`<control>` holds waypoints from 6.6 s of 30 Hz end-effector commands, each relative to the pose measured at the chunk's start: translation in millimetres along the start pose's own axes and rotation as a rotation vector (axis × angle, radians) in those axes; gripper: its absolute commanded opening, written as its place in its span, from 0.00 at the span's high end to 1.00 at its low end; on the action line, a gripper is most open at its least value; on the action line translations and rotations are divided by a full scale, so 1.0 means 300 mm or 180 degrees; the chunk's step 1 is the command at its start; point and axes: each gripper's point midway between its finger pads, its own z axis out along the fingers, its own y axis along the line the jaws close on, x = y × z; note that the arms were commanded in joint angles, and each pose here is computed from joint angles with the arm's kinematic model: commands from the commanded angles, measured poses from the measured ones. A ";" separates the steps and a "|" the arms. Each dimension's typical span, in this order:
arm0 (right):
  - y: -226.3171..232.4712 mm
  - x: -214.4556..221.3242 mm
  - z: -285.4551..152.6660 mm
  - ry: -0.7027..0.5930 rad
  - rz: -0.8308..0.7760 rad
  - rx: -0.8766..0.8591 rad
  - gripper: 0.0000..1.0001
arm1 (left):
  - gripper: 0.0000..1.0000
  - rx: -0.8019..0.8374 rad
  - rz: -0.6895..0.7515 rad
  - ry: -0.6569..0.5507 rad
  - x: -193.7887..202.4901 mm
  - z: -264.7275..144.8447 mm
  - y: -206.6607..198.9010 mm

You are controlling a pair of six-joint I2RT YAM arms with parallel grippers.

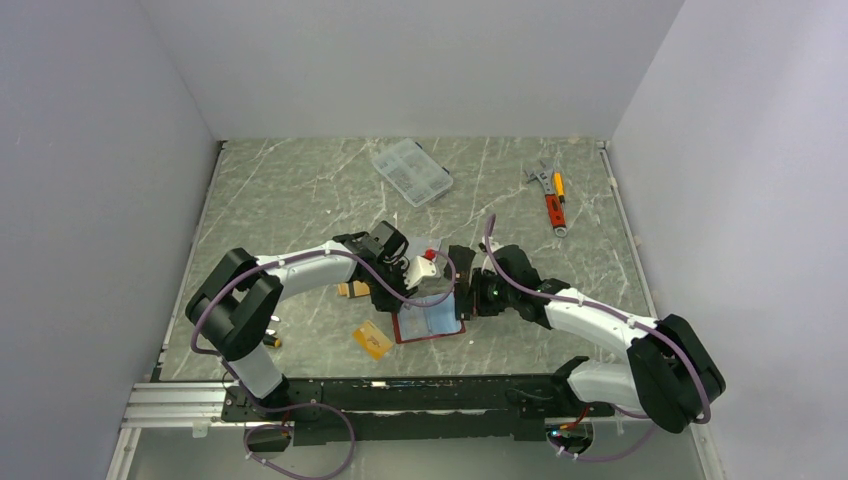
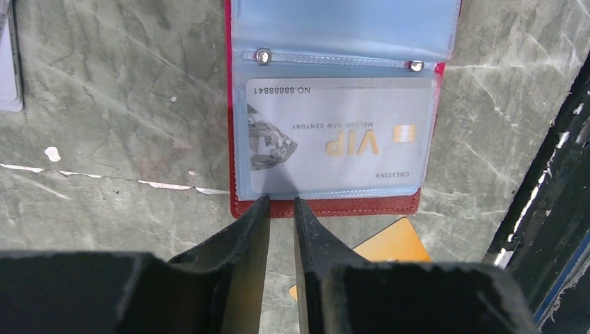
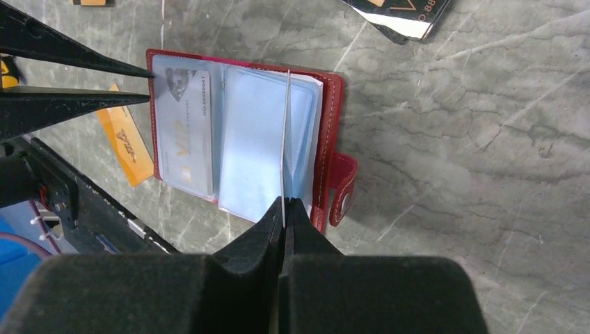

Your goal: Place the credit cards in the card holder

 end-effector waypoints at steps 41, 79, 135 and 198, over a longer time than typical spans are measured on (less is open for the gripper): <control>0.206 -0.044 0.002 -0.0144 0.0159 -0.0977 1.00 | 0.79 -0.0009 0.0250 -0.0145 -0.070 -0.058 -0.008; 0.292 -0.045 0.082 0.0063 -0.0047 -0.0994 1.00 | 0.81 -0.0006 0.0248 -0.0229 -0.082 -0.107 0.014; 0.266 0.026 0.085 0.0444 0.0119 -0.1296 1.00 | 0.80 -0.0041 0.0885 0.0235 0.081 -0.039 0.021; 0.177 0.121 0.092 0.1350 0.0453 -0.1122 1.00 | 0.85 -0.0016 0.1083 0.0386 0.085 0.031 -0.015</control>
